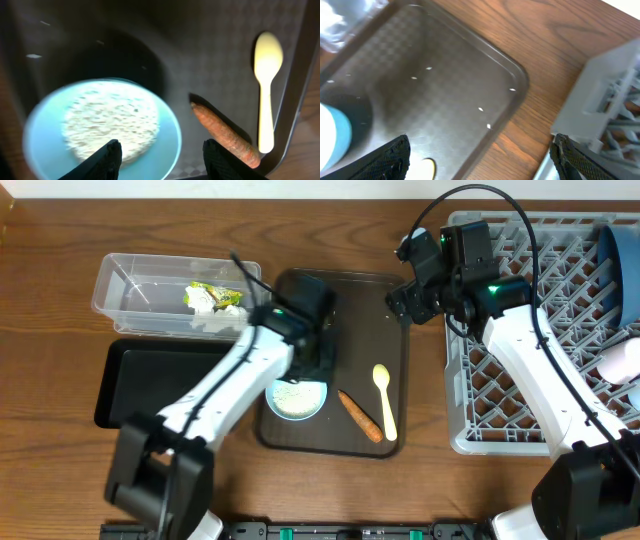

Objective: Sort waste into correct bins and load items into the dishwasher rack
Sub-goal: 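Grasp the rim of the light-blue rice bowl with the left gripper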

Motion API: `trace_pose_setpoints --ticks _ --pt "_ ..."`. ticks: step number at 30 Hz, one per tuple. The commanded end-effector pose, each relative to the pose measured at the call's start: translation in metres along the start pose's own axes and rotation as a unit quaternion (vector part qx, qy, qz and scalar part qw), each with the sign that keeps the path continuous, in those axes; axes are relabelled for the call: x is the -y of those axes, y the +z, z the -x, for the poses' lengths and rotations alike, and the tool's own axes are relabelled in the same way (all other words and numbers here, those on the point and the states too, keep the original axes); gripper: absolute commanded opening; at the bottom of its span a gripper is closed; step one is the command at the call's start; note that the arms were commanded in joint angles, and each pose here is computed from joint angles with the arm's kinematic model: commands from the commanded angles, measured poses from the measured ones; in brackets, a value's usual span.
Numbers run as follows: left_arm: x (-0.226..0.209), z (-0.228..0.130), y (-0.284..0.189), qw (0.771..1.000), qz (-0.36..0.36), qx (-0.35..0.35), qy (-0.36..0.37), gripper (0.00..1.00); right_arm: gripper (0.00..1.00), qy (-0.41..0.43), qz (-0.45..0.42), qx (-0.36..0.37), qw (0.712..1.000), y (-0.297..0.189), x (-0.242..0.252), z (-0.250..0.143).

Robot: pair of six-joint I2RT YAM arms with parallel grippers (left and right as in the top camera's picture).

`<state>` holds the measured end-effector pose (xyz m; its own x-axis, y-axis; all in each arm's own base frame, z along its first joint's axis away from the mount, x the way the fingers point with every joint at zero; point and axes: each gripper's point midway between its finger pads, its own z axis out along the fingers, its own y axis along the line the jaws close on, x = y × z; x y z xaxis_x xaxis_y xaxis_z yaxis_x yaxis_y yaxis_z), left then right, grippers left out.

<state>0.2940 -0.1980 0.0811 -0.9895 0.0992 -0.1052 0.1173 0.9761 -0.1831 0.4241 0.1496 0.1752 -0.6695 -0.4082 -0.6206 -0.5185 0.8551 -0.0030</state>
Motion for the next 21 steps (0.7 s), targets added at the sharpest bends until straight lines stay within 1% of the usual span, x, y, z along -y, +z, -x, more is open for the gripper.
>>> trace_pose_setpoints --ticks 1,5,10,16,21 --pt "0.003 -0.011 0.017 1.000 0.019 -0.022 0.003 0.55 0.89 0.031 -0.048 -0.015 0.998 0.003 0.017 -0.007" --pt "0.005 -0.018 0.030 0.999 0.034 -0.039 0.003 0.55 0.89 0.052 -0.061 -0.016 0.997 0.001 0.028 -0.009" --pt "0.004 -0.016 0.042 0.998 0.048 -0.039 0.003 0.54 0.89 0.054 -0.063 -0.016 0.996 0.001 0.030 -0.010" --pt "0.001 -0.018 0.058 0.997 0.055 -0.052 0.002 0.54 0.86 0.061 -0.067 -0.022 0.996 -0.001 0.036 -0.014" --pt "-0.001 -0.021 0.067 0.996 0.062 -0.064 0.001 0.45 0.86 0.087 -0.073 -0.023 0.993 -0.002 0.045 -0.017"
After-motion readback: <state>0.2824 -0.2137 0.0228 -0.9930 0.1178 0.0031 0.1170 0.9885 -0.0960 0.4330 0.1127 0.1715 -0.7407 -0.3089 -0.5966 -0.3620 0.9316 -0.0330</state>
